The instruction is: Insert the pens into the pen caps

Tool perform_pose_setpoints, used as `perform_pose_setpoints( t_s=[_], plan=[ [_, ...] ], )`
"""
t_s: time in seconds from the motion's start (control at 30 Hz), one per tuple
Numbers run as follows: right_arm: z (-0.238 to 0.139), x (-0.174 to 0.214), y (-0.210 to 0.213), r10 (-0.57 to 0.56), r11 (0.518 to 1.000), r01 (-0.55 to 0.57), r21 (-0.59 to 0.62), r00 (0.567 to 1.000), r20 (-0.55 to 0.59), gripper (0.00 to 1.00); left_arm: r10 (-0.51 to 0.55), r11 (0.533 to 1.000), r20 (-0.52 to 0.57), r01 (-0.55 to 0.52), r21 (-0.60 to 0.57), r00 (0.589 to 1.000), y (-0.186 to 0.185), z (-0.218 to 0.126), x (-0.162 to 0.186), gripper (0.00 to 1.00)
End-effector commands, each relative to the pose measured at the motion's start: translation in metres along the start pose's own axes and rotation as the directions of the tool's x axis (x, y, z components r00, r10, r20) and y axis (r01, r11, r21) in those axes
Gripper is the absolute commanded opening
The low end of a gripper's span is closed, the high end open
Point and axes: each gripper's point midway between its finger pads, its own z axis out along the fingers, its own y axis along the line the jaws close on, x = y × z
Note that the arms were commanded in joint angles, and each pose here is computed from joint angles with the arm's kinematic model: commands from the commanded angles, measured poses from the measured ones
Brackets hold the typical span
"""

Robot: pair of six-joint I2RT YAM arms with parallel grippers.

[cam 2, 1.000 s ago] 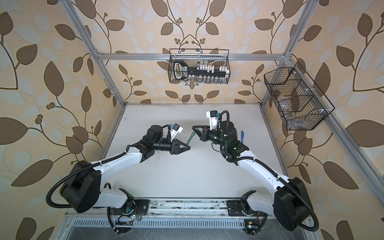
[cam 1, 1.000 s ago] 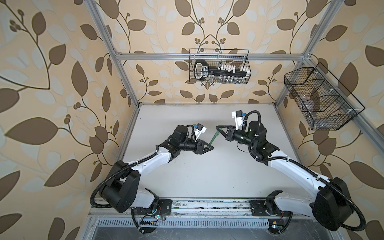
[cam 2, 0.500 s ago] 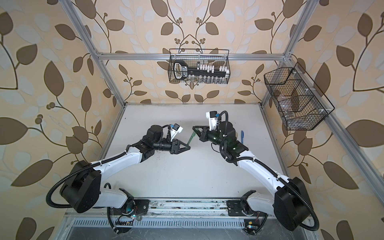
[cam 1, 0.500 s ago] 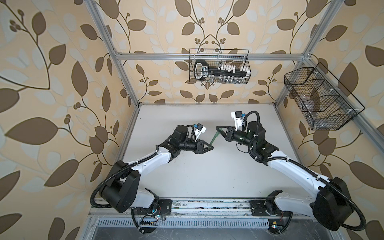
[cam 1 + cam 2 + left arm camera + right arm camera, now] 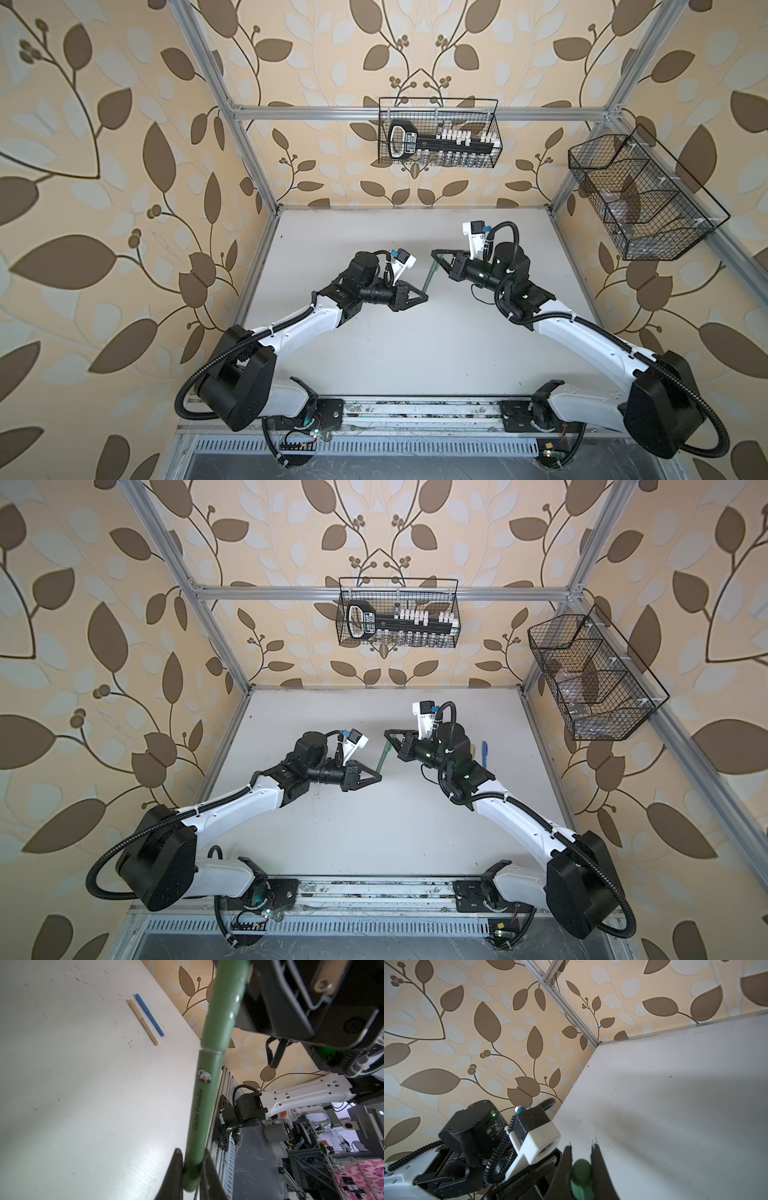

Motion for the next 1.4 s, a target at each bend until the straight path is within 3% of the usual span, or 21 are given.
perform_pose_setpoints(
  t_s=[0.0,0.33,0.77,0.9,1.1,1.37],
  plan=[
    [0.000,0.018,-0.001,-0.031,0.999,0.031,0.007,0.998,-0.059,0.00,0.049,0.994,0.119,-0.036,-0.105,0.992,0.000,-0.014,-0.042,0.00],
    [-0.005,0.059,0.001,-0.016,1.000,0.018,0.012,0.987,-0.161,0.00,0.189,0.959,0.267,-0.120,-0.255,0.945,0.003,-0.033,-0.109,0.00],
    [-0.007,0.138,0.004,0.052,0.999,-0.047,0.024,0.952,-0.301,0.00,0.387,0.921,0.401,-0.323,-0.219,0.830,-0.027,-0.054,-0.187,0.00],
    [-0.006,0.161,0.003,0.073,0.997,-0.064,0.035,0.933,-0.354,0.00,0.417,0.907,0.389,-0.347,-0.238,0.822,-0.022,-0.051,-0.202,0.00],
    [-0.002,0.185,0.003,0.087,0.996,-0.071,0.055,0.913,-0.398,0.00,0.417,0.909,0.483,-0.347,-0.232,0.770,-0.032,-0.072,-0.235,0.00],
    [-0.001,0.208,0.002,0.086,0.996,-0.059,0.073,0.890,-0.448,0.00,0.398,0.917,0.500,-0.351,-0.190,0.769,-0.032,-0.067,-0.252,0.00]
  ],
)
